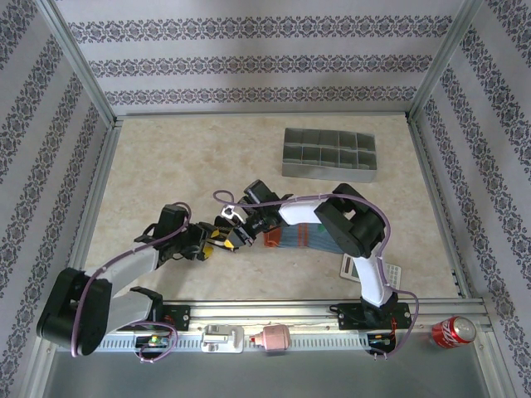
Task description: Roll the socks
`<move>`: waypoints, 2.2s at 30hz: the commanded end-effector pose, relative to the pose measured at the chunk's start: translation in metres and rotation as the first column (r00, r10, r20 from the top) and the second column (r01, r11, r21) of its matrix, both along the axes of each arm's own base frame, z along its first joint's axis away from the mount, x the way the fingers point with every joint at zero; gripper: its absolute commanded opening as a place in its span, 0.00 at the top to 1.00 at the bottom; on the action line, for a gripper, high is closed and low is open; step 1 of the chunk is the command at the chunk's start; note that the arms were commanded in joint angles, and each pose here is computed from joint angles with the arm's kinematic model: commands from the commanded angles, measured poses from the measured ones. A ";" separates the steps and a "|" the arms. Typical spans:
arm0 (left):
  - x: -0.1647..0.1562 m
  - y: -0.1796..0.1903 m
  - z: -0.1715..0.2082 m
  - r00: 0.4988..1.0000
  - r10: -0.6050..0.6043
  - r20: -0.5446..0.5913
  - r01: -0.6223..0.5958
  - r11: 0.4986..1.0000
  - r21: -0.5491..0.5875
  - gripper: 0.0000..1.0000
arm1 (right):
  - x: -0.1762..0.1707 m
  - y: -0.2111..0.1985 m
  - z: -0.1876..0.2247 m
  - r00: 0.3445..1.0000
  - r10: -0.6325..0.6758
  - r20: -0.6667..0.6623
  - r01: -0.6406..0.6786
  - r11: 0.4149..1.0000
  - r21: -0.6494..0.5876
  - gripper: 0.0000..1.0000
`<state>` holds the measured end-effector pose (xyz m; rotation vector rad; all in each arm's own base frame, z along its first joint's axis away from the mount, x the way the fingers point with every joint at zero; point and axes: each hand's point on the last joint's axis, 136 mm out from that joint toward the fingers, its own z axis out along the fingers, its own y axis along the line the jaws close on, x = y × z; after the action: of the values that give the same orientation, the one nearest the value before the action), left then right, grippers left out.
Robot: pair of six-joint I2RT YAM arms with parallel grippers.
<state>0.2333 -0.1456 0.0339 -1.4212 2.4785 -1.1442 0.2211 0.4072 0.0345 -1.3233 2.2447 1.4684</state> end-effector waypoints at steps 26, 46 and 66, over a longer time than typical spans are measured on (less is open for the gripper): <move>-0.061 0.014 -0.024 0.933 0.080 -0.350 -0.033 0.990 0.141 1.00 | -0.047 -0.012 0.038 0.246 0.274 0.930 0.090 0.949 -0.303 0.40; -0.055 0.011 -0.019 0.942 0.056 -0.332 -0.015 0.992 0.127 1.00 | -0.021 -0.003 -0.028 0.102 0.513 0.852 0.180 0.833 -0.523 0.98; -0.021 0.054 0.026 0.967 0.233 -0.100 -0.225 0.970 0.088 0.35 | -0.059 -0.049 -0.063 0.793 0.280 0.541 -0.020 0.899 -0.437 1.00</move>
<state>0.2153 -0.0964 0.0640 -1.7394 2.3232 -0.9643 0.2050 0.4136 0.0325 -1.6884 1.7321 0.3312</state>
